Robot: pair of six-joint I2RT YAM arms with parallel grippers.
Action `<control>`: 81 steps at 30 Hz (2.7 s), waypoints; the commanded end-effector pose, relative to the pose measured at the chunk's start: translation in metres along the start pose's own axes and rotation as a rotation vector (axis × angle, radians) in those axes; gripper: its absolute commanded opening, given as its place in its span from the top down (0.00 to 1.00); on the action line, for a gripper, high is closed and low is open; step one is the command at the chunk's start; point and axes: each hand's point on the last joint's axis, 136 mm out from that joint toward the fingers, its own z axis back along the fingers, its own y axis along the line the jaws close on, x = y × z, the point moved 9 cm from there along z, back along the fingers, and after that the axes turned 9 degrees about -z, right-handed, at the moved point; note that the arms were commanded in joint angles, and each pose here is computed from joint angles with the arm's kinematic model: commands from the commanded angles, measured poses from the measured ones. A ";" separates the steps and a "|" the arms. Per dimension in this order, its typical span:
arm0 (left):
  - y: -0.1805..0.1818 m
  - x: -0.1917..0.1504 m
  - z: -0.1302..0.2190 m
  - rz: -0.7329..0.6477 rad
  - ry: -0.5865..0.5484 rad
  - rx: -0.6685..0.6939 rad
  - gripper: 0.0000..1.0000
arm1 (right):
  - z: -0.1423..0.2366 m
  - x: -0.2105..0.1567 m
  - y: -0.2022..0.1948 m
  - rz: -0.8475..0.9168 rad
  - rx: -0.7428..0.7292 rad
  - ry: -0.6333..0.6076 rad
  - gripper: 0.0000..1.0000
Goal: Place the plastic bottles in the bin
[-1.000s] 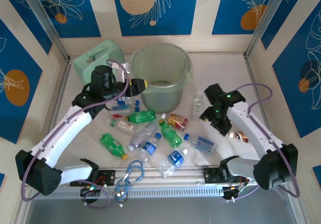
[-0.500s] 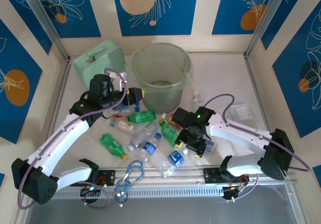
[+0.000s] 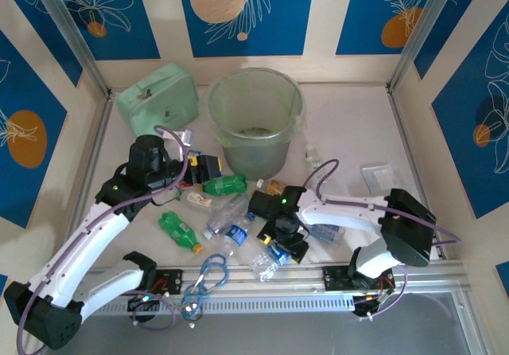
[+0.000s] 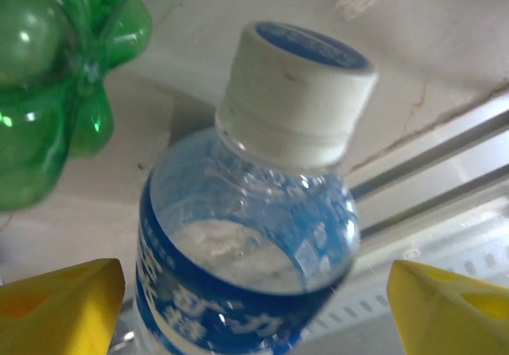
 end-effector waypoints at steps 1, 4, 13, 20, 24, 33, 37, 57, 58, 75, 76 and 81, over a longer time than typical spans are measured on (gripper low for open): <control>-0.004 -0.001 0.009 -0.031 -0.016 0.005 0.19 | 0.001 -0.003 0.010 -0.036 0.009 -0.041 0.14; -0.004 -0.004 0.013 -0.026 -0.024 0.004 0.19 | 0.000 -0.002 0.017 -0.042 -0.006 -0.065 0.16; -0.005 -0.009 0.023 -0.035 -0.014 0.027 0.19 | -0.012 0.004 0.039 -0.055 -0.054 -0.035 0.21; -0.003 -0.009 0.021 -0.046 -0.035 0.027 0.18 | -0.017 0.010 0.037 -0.052 -0.079 -0.031 0.29; 0.000 -0.011 0.019 -0.044 -0.041 0.042 0.18 | -0.013 0.011 0.043 -0.020 -0.053 -0.022 0.36; -0.004 -0.002 0.021 -0.035 -0.080 0.041 0.13 | 0.028 -0.002 0.046 0.109 0.005 -0.119 0.41; -0.009 0.006 0.025 -0.041 -0.107 0.022 0.11 | 0.054 -0.013 0.038 0.186 0.061 -0.182 0.44; -0.034 0.056 0.030 -0.043 -0.215 -0.083 0.06 | 0.333 0.048 0.064 0.516 0.982 -0.490 0.45; -0.034 0.057 0.030 -0.043 -0.213 -0.079 0.07 | 0.338 0.056 0.071 0.512 0.985 -0.501 0.45; -0.029 0.058 0.017 -0.031 -0.183 -0.077 0.07 | 0.328 0.139 0.120 0.367 0.831 -0.573 0.16; -0.029 0.058 0.018 -0.035 -0.185 -0.079 0.07 | 0.331 0.141 0.109 0.324 0.796 -0.611 0.16; -0.034 0.060 0.018 -0.060 -0.193 -0.129 0.07 | 0.311 0.161 0.033 -0.024 0.490 -0.733 0.17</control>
